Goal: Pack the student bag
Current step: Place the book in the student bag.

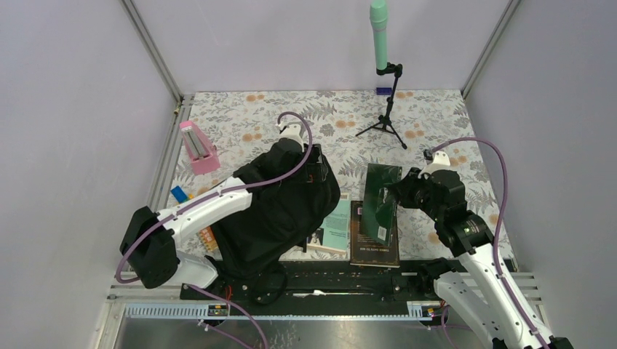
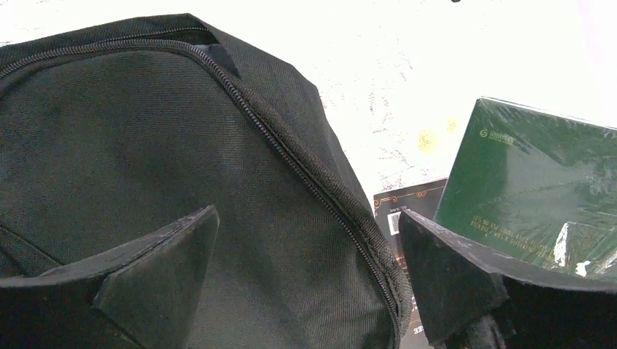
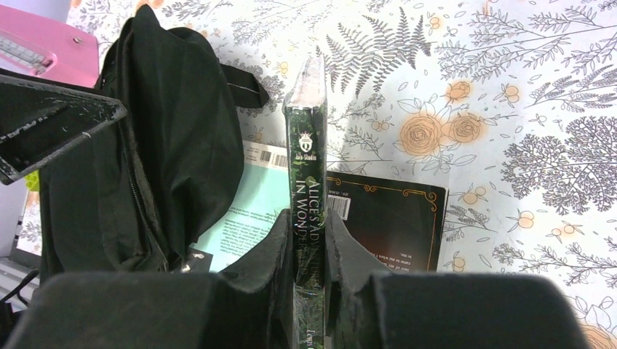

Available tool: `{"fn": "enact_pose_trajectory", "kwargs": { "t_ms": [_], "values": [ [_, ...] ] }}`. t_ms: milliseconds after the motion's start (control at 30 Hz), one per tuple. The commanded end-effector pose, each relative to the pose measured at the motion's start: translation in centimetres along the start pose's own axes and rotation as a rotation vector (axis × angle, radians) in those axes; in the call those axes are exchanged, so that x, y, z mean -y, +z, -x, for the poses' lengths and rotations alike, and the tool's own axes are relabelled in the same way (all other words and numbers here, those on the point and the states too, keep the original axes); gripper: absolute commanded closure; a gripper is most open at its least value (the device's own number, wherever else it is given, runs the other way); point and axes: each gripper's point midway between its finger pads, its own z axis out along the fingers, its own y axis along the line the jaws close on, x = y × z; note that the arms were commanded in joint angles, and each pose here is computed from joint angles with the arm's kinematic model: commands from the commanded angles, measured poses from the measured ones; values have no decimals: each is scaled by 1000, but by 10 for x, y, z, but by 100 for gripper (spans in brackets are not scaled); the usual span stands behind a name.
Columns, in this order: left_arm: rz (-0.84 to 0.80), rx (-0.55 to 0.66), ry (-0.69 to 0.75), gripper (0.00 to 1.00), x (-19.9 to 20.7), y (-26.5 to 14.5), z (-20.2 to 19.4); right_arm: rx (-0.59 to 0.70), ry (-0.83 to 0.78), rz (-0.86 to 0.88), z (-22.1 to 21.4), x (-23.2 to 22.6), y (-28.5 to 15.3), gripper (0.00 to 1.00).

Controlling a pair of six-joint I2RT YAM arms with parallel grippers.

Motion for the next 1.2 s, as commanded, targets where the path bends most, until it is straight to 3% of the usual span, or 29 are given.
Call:
{"fn": "enact_pose_trajectory", "kwargs": {
  "t_ms": [0,167,400,667,767,867,933,1167],
  "values": [
    [-4,50,0,1,11,6,23,88,-17,14,22,-5,-2,100],
    [72,-27,61,3,-5,19,5,86,-23,16,22,-5,-2,100],
    [73,10,65,35,-11,8,7,92,-24,19,26,-7,-6,100],
    [78,2,61,37,-20,-9,-1,84,-21,27,26,-10,-6,100],
    [83,-5,64,54,-25,-14,-5,87,-15,34,27,-12,-8,100],
    [91,3,65,87,-29,-22,-5,94,-10,47,31,-16,-11,100],
    [88,17,73,98,-29,-31,-1,103,-2,52,34,-18,-15,100],
    [-3,22,191,100,-19,-79,22,159,54,170,60,-49,-32,100]
  ]
}}
